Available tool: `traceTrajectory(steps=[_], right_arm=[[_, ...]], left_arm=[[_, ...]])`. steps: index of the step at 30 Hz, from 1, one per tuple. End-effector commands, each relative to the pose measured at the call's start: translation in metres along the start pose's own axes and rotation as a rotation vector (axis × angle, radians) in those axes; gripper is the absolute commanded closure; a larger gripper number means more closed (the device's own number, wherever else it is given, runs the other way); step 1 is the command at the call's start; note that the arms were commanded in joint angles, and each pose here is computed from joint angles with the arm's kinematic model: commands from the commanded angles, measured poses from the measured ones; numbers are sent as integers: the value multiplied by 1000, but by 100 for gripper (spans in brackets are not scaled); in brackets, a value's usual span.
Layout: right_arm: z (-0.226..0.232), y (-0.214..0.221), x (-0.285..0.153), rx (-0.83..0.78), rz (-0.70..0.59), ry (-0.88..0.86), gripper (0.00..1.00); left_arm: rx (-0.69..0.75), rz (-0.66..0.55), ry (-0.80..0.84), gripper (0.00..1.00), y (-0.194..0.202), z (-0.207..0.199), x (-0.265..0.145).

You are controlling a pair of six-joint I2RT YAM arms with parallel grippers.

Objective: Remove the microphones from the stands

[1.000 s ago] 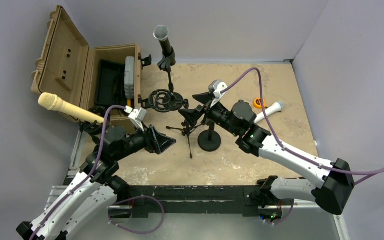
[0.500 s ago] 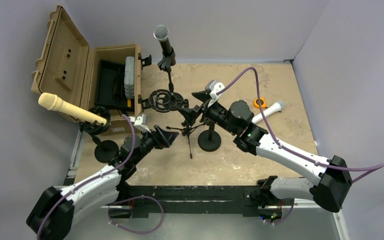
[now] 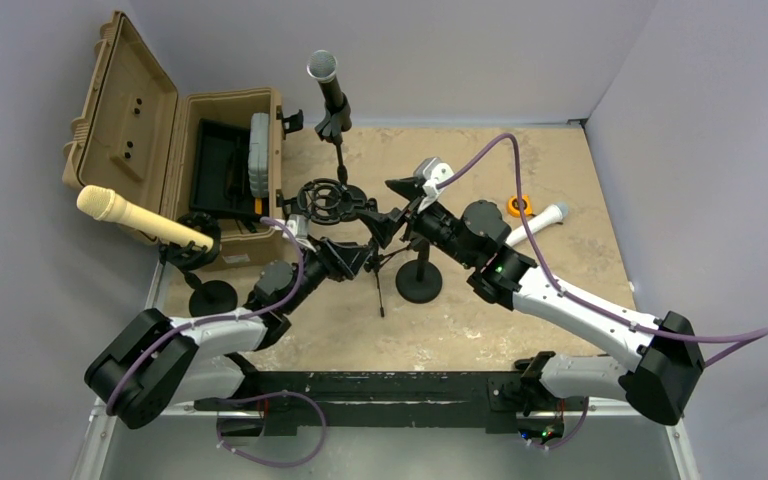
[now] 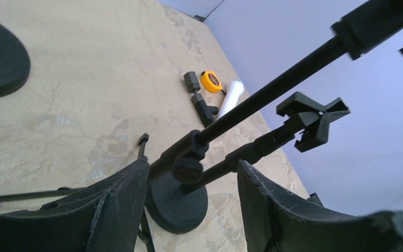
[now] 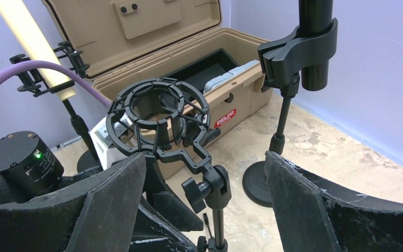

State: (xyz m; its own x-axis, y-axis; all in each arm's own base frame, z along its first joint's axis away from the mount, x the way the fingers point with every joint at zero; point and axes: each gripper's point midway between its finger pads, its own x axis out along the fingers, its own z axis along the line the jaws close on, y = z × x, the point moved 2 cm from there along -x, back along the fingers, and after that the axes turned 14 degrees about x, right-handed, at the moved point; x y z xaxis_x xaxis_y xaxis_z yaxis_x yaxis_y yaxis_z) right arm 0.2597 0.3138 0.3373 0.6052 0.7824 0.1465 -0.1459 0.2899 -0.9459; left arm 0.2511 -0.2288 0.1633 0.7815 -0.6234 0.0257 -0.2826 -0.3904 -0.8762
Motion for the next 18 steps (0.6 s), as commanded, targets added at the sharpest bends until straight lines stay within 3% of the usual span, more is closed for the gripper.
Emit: traceTrajectory(steps=[1,7,15,18], right_arm=[[4,-28,-2,-24,-90,-9,19],[4,-27,-3,-22,-89,-8,19],[3,-28,-6,-21,-96,-5,19],[3,-28,-6,-21,-97,-4,19]], left_arm=[[23,-133,116,41,-37,-29,14],[-1,-95,94,55,-26,-26,19],[-5,-53,46,55,-15,-19,21],[-8,-24,38,50,-6,-18,20]])
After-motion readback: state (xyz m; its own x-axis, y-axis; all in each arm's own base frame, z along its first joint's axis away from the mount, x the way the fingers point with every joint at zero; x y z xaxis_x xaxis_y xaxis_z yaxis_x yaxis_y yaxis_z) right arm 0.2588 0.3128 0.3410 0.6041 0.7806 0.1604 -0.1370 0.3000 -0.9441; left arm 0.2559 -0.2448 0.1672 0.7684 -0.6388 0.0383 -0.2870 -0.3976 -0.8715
